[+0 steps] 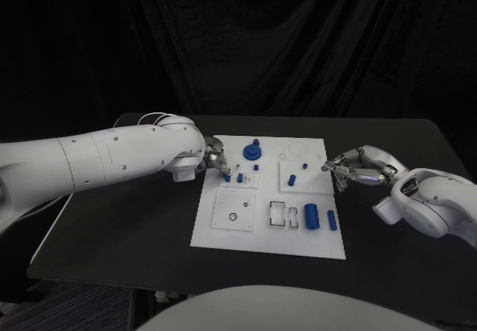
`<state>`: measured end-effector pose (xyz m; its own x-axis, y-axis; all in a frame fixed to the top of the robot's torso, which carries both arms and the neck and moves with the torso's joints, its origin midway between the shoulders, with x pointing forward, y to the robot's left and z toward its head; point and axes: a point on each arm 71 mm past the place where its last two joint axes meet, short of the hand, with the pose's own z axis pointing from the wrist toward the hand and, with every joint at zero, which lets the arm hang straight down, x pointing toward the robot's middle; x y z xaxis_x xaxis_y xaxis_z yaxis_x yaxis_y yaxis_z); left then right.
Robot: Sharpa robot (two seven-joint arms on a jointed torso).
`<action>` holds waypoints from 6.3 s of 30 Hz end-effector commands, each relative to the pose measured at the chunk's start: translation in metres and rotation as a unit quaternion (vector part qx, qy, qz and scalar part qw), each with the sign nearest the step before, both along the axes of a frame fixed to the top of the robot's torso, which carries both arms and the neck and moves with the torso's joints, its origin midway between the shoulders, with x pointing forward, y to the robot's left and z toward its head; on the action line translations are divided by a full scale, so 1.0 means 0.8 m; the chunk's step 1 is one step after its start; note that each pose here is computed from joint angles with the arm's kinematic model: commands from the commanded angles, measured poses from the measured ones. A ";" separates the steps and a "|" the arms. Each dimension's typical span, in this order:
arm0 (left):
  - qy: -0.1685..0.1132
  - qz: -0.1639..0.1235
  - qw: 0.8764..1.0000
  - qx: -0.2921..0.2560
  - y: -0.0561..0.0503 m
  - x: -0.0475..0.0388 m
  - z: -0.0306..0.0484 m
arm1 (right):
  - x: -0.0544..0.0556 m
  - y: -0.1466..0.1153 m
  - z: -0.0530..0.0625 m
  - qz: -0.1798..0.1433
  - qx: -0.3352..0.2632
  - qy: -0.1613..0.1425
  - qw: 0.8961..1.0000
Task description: Assemble the parts on the task board
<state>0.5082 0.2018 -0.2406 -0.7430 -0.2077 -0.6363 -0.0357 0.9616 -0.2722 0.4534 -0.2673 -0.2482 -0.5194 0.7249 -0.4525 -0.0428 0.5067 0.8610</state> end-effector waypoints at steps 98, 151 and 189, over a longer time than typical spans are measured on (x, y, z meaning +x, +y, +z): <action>-0.388 -0.290 0.848 -0.217 -0.009 0.006 0.0540 | -0.003 -0.007 0.009 -0.006 0.019 -0.049 0.999; -0.321 -0.376 0.868 -0.045 -0.070 0.031 -0.0077 | -0.003 -0.003 0.002 0.005 0.011 -0.014 1.000; -0.310 -0.364 0.877 -0.036 -0.078 0.033 -0.0264 | -0.002 0.002 0.000 0.009 0.010 -0.007 1.000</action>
<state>0.5357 0.1405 -0.2601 -0.2030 0.1125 -0.9727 0.7543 0.6513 -0.0821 0.4525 -0.2653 -0.2460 -0.5178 0.7269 -0.4511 -0.0828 0.4822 0.8721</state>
